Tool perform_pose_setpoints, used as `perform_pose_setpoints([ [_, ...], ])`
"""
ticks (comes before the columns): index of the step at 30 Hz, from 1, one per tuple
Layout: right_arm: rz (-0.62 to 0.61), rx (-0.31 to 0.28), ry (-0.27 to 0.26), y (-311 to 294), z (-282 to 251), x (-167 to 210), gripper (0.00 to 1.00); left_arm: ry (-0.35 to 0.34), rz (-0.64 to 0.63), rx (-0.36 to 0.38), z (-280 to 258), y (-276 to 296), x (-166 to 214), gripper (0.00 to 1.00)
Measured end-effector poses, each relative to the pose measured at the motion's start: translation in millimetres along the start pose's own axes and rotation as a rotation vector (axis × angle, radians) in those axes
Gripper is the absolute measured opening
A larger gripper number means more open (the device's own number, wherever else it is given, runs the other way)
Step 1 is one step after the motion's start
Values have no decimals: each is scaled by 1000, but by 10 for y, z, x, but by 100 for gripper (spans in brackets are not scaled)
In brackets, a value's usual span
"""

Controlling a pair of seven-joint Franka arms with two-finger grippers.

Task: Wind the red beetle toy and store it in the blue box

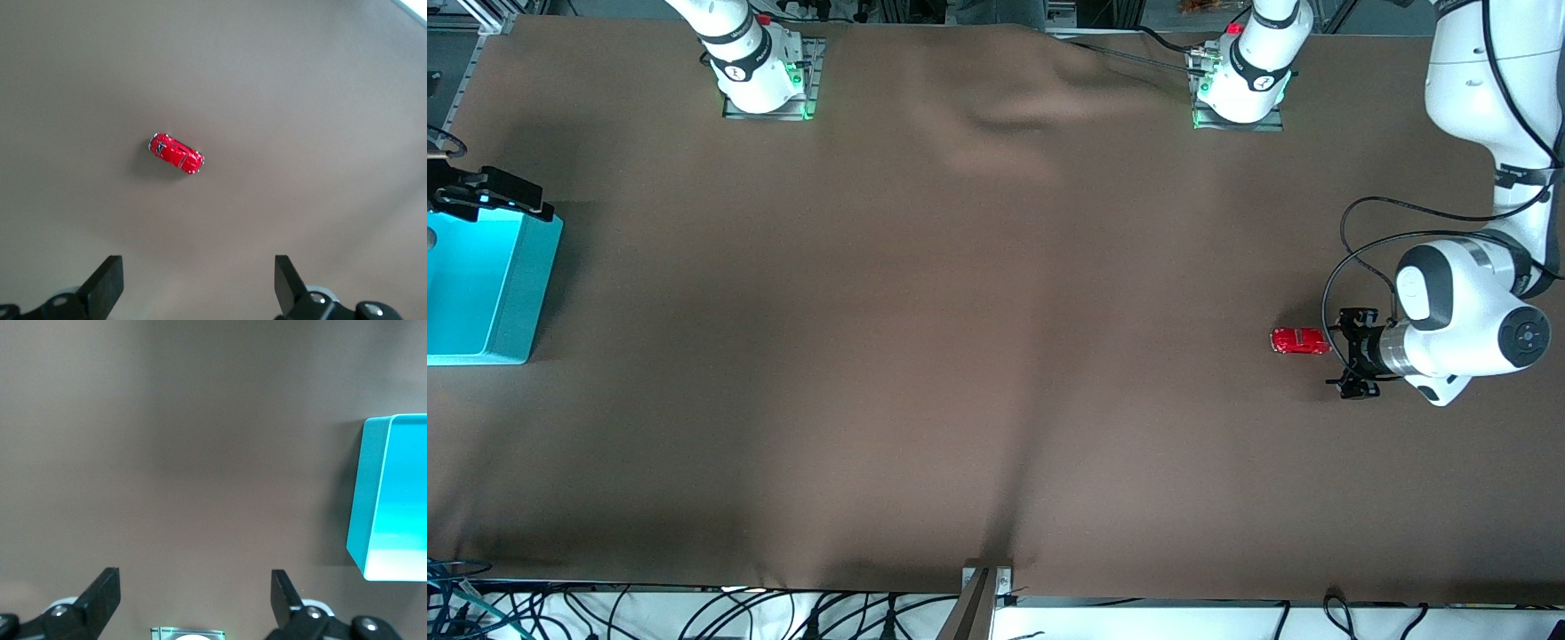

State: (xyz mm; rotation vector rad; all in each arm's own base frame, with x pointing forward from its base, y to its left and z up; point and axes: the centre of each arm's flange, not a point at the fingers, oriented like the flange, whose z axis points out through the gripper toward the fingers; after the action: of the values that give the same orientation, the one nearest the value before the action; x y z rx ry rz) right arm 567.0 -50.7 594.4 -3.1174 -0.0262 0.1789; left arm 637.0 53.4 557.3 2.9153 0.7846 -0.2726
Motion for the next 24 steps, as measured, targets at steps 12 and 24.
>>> perform_pose_setpoints([
  [12,0,-1,8,0,-30,3,100,-37,165,-3,-259,18,-491,100],
  [24,1,-1,4,5,4,29,100,-66,322,77,-155,-51,-950,100],
])
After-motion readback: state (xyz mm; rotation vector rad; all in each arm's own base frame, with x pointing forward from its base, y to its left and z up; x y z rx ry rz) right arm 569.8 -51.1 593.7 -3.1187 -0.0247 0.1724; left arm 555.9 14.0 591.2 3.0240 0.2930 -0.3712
